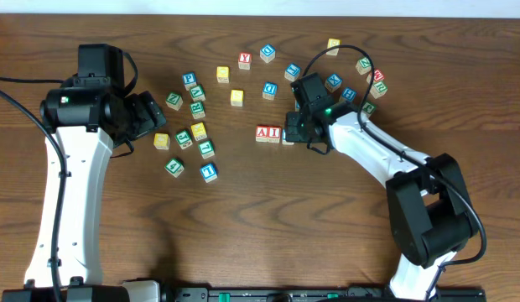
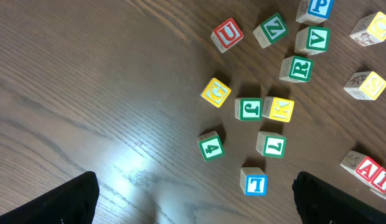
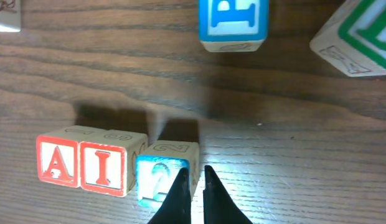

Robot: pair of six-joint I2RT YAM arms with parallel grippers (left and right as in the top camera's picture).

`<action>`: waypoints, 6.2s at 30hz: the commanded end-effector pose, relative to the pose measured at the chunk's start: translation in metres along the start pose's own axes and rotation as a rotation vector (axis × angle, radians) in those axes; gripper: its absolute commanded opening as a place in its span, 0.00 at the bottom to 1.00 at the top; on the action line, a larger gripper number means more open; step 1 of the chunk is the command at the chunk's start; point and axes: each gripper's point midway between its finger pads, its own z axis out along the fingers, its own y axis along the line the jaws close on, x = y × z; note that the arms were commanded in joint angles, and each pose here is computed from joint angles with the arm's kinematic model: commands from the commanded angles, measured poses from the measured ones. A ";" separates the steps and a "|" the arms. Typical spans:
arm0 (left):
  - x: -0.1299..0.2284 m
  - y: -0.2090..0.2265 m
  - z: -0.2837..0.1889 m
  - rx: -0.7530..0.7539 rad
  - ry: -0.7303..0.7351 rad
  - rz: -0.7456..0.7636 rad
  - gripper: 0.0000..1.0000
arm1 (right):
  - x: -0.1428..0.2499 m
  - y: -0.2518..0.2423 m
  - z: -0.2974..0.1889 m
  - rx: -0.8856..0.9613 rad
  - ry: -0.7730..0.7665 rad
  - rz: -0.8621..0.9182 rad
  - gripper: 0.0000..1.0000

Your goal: Spell out AI2

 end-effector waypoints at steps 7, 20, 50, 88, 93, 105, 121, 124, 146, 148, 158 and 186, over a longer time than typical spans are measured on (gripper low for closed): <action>-0.002 0.002 -0.002 -0.004 -0.008 0.001 0.98 | 0.005 -0.015 0.000 0.078 0.025 0.146 0.03; -0.002 0.002 -0.002 -0.004 -0.009 0.001 0.98 | 0.019 -0.011 0.002 0.084 0.061 0.172 0.04; -0.002 0.002 -0.002 -0.003 -0.011 0.001 0.98 | 0.018 -0.003 0.012 0.043 0.064 0.151 0.06; -0.006 0.000 -0.002 0.004 -0.023 -0.001 0.98 | -0.005 0.022 0.012 -0.054 -0.031 0.000 0.07; -0.006 0.000 -0.002 0.004 -0.023 -0.001 0.98 | -0.018 0.030 0.004 -0.069 -0.061 -0.039 0.08; -0.005 0.000 -0.002 0.004 -0.023 0.000 0.98 | -0.024 0.036 -0.005 -0.084 -0.055 -0.062 0.10; -0.006 0.000 -0.002 0.004 -0.023 -0.001 0.98 | -0.060 0.015 -0.085 -0.119 -0.178 -0.088 0.20; -0.006 0.000 -0.002 0.004 -0.023 -0.001 0.98 | -0.061 0.005 -0.103 -0.102 -0.192 -0.099 0.24; -0.006 0.000 -0.002 0.004 -0.023 -0.001 0.99 | -0.028 -0.028 -0.198 -0.041 -0.208 -0.178 0.47; -0.006 0.000 -0.002 0.004 -0.023 -0.001 0.99 | -0.023 -0.030 -0.205 -0.039 -0.203 -0.178 0.48; -0.006 0.000 -0.002 0.004 -0.023 -0.001 0.99 | -0.011 -0.036 -0.253 -0.038 -0.288 -0.178 0.56; -0.006 0.000 -0.002 0.004 -0.023 -0.001 0.99 | 0.028 -0.054 -0.304 -0.018 -0.333 -0.174 0.99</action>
